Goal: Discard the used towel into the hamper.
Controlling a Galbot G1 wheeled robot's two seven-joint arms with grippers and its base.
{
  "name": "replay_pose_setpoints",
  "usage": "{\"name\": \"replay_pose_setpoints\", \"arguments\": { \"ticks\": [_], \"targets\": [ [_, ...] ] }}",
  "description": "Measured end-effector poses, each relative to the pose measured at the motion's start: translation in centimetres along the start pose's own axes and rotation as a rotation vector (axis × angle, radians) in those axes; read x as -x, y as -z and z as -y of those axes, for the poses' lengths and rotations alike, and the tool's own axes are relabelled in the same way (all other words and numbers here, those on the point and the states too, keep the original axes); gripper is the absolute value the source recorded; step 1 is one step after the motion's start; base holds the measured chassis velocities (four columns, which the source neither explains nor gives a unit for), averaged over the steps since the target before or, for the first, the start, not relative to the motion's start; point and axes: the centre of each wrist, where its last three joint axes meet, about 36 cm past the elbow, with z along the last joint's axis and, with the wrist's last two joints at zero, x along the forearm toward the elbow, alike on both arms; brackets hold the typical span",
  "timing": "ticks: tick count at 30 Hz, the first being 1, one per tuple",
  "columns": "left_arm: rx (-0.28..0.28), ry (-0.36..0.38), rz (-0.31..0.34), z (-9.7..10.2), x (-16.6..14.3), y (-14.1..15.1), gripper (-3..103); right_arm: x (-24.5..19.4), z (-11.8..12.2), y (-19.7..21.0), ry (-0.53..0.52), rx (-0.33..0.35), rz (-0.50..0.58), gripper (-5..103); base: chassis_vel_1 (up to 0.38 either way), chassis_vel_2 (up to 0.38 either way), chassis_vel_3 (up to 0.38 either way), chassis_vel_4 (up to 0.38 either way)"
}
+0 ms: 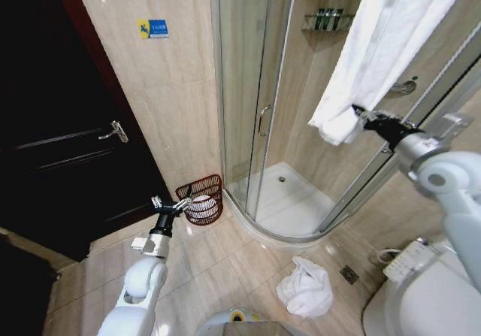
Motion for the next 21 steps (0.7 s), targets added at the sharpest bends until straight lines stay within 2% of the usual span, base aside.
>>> {"name": "replay_pose_setpoints", "arguments": {
  "ticks": [11,18,21],
  "targets": [
    [-0.012,0.002,0.009,-0.5,-0.1,-0.1,100,-4.4,-4.9,-6.9,0.006,0.014,-0.08,8,0.0,0.0,0.0,0.0],
    [-0.015,0.004,0.014,-0.7,-0.2,-0.3,100,-6.3,-6.8,-8.7,0.009,0.036,-0.099,8,0.0,0.0,0.0,0.0],
    [-0.018,0.003,0.015,-0.7,-0.3,-0.6,100,-7.5,-8.5,-10.2,0.009,0.068,-0.113,8,0.0,0.0,0.0,0.0]
  ]
}}
